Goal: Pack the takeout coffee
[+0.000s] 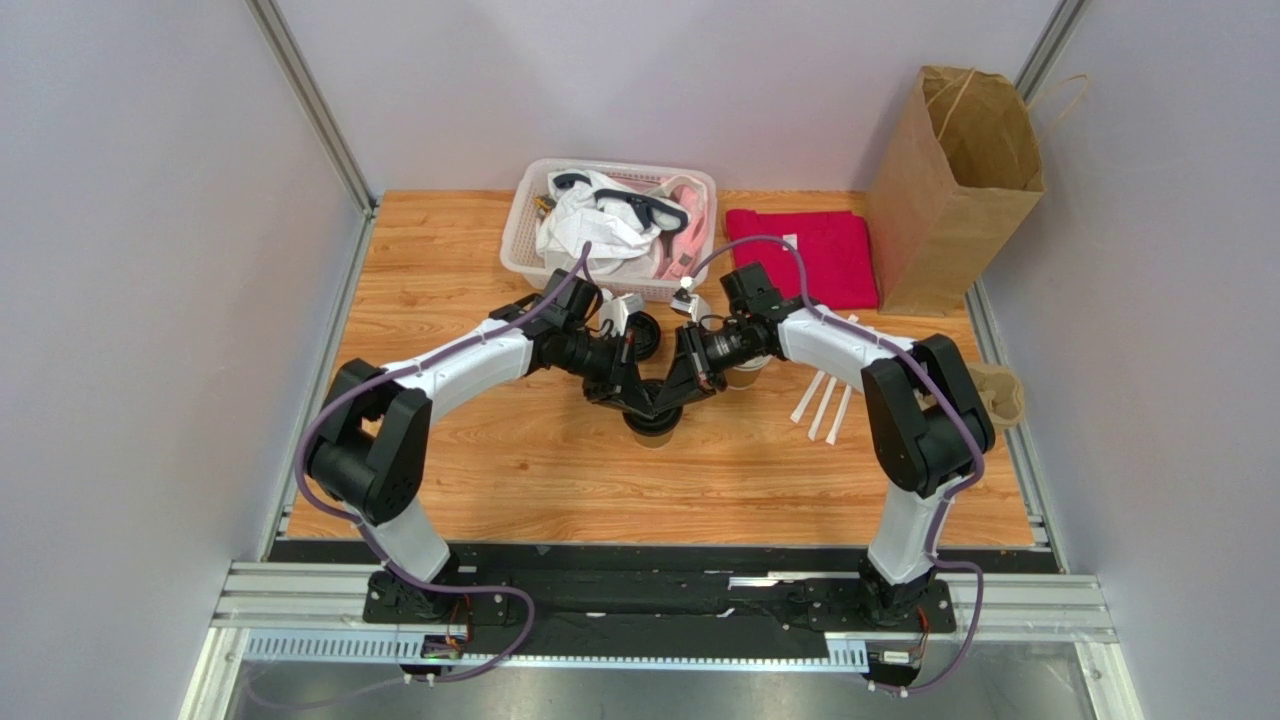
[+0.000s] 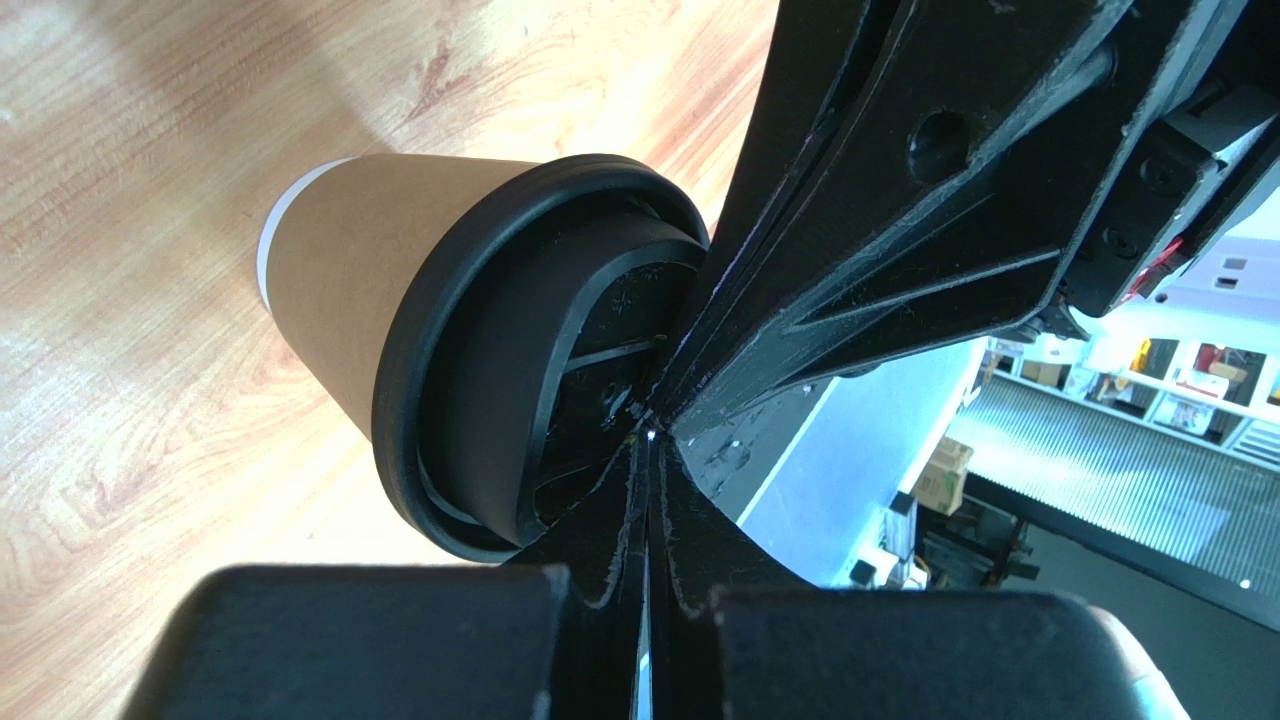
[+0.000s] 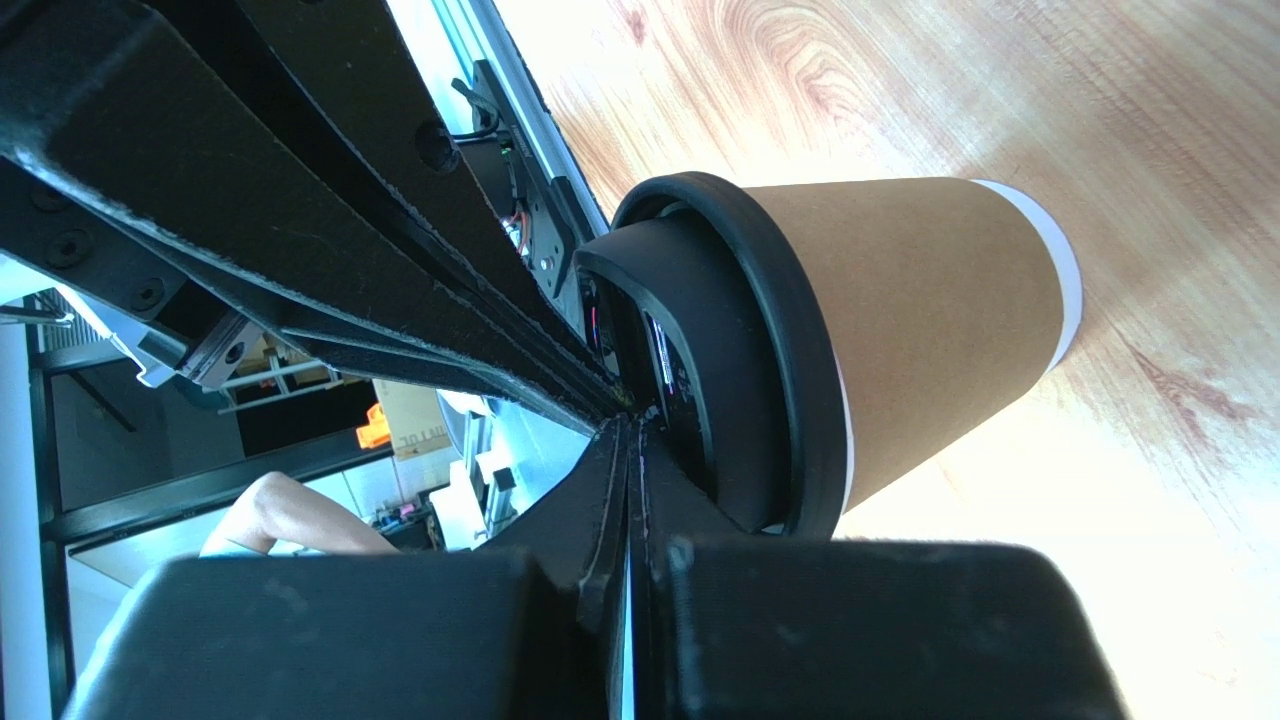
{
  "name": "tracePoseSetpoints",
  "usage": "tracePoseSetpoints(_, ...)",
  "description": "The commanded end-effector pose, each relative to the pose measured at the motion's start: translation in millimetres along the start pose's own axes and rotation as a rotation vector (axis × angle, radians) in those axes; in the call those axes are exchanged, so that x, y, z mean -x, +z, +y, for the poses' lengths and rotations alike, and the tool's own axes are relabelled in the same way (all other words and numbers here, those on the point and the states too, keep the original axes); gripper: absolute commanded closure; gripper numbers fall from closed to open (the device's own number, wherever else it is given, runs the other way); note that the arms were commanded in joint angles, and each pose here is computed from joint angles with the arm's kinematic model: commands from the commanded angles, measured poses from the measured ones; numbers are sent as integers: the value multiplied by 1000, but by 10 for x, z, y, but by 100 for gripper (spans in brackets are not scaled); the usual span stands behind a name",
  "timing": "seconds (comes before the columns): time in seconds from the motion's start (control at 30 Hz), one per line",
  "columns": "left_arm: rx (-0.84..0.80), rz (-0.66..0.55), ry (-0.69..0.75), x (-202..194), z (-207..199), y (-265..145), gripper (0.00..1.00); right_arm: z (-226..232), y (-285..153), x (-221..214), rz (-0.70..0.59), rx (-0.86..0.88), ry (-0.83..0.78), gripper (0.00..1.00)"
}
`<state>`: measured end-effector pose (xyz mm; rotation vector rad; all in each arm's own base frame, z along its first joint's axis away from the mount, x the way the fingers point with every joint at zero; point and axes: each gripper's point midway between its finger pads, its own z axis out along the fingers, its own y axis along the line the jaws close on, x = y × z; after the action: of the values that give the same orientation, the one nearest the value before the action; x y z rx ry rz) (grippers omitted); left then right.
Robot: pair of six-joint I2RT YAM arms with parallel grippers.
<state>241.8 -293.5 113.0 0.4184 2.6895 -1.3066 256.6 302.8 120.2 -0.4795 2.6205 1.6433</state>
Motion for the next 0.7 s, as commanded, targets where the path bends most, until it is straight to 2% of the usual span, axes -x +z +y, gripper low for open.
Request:
tracePoseSetpoints(0.0, 342, 21, -19, -130, 905, 132, 100, -403, 32, 0, -13, -130, 22, 100)
tracePoseSetpoints(0.33, 348, 32, -31, -150, 938, 153, 100, -775, 157, -66, 3, -145, 126, 100)
tracePoseSetpoints(0.67, 352, 38, -37, -154, 952, 162, 100, -930, 182, -65, -1, -190, 121, 100)
